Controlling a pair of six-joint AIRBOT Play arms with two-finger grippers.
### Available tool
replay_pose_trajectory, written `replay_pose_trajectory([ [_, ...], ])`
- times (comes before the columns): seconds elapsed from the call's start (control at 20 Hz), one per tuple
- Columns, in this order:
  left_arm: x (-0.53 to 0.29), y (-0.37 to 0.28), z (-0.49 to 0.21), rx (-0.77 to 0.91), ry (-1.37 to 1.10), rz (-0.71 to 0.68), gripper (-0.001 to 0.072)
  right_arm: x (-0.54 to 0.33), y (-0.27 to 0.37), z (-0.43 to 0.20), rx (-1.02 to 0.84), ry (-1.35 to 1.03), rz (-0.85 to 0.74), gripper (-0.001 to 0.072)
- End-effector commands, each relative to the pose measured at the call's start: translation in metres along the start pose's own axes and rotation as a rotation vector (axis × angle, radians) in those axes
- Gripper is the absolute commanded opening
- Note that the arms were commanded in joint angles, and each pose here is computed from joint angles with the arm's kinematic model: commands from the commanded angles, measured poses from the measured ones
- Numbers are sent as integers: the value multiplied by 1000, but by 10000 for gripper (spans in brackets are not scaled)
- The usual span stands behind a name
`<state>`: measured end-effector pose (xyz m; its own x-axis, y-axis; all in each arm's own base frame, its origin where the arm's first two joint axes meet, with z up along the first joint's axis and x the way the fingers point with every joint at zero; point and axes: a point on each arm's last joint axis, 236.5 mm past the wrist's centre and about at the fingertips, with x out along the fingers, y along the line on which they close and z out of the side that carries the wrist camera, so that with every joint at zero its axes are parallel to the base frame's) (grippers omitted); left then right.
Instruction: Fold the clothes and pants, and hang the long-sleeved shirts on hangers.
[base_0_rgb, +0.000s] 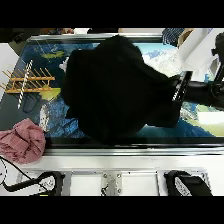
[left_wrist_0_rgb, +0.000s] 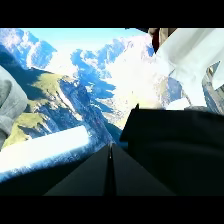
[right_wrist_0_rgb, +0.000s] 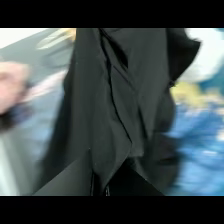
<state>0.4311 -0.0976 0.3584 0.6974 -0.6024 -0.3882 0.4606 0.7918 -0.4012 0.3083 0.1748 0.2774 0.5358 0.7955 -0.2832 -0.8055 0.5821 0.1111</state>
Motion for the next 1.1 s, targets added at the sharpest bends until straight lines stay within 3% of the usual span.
replay_pose_trajectory([
  [0.0,-8,-26,1,52,-11,-21,14,-32,-59,25,-11,-99,-278,7],
  [0.15,0,-53,-8,82,18,-77,14,-93,-105,31,22,-144,-545,7],
  [0.35,20,-90,-28,128,88,-168,14,-210,-158,5,113,-106,-1021,7],
  [0.75,58,-117,-76,119,213,-246,14,-416,-151,9,174,-229,-1754,7],
  [0.9,66,-112,-88,98,247,-247,14,-469,-136,22,140,-258,-1942,7],
  [1.05,69,-108,-96,85,271,-245,14,-497,-133,41,110,-321,-2016,7],
])
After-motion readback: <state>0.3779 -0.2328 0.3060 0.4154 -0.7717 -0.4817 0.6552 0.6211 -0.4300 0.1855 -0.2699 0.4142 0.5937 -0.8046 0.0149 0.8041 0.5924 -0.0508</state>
